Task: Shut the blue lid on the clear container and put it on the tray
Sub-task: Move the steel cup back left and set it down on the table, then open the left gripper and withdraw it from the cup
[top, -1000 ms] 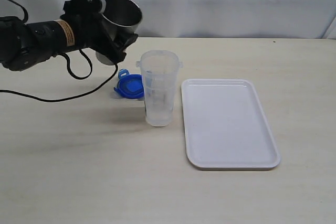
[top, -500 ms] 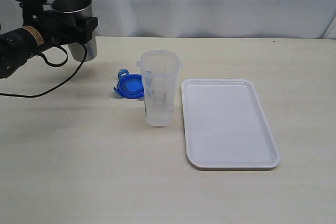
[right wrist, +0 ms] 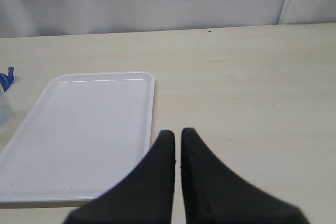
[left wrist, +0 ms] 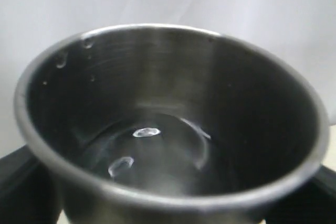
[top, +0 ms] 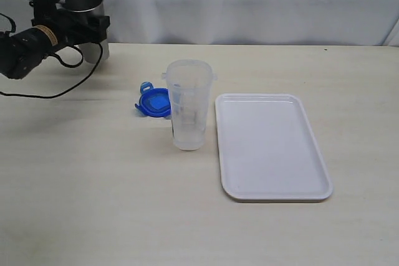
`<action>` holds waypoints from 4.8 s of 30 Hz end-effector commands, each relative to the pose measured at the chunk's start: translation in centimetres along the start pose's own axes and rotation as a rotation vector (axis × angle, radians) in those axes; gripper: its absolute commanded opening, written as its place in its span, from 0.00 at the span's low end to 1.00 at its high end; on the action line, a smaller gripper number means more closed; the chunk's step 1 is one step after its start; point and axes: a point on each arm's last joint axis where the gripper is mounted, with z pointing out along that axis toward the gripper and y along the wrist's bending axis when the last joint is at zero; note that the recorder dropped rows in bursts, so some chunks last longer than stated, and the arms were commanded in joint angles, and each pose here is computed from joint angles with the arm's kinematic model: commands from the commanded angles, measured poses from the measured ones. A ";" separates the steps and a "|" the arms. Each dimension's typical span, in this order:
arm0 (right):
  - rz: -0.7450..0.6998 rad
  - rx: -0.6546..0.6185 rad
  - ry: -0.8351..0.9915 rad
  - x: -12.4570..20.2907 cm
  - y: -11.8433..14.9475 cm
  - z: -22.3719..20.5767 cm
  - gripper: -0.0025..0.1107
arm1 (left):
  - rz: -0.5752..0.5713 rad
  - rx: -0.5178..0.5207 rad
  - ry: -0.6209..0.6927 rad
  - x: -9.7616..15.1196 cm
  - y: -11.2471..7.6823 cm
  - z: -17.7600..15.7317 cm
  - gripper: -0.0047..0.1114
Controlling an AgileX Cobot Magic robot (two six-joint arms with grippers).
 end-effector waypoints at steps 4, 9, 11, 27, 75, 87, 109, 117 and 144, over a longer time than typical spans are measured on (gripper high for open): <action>0.004 0.003 -0.015 0.0 0.0 0.0 0.06 | 0.018 0.018 -0.032 0.7 0.3 0.8 0.04; 0.004 0.003 -0.015 0.0 0.0 0.0 0.06 | 0.010 0.022 -0.022 1.7 0.3 0.9 0.04; 0.004 0.003 -0.015 0.0 0.0 0.0 0.06 | 0.009 0.020 -0.016 1.8 0.3 1.0 0.04; 0.004 0.003 -0.015 0.0 0.0 0.0 0.06 | 0.032 -0.016 0.091 2.8 0.6 0.9 0.41; 0.004 0.003 -0.015 0.0 0.0 0.0 0.06 | 0.030 -0.002 0.293 3.3 0.5 -1.4 0.81; 0.004 0.003 -0.015 0.0 0.0 0.0 0.06 | -0.029 0.013 0.339 5.8 0.7 -3.3 0.81; 0.004 0.003 -0.015 0.0 0.0 0.0 0.06 | 0.008 -0.048 0.037 -7.8 -5.2 -24.1 0.81; 0.004 0.003 -0.015 0.0 0.0 0.0 0.06 | 0.012 0.019 -0.231 -12.7 -10.0 -33.6 0.81; 0.004 0.003 -0.015 0.0 0.0 0.0 0.06 | -0.006 0.087 0.258 -8.1 -11.5 -27.7 0.45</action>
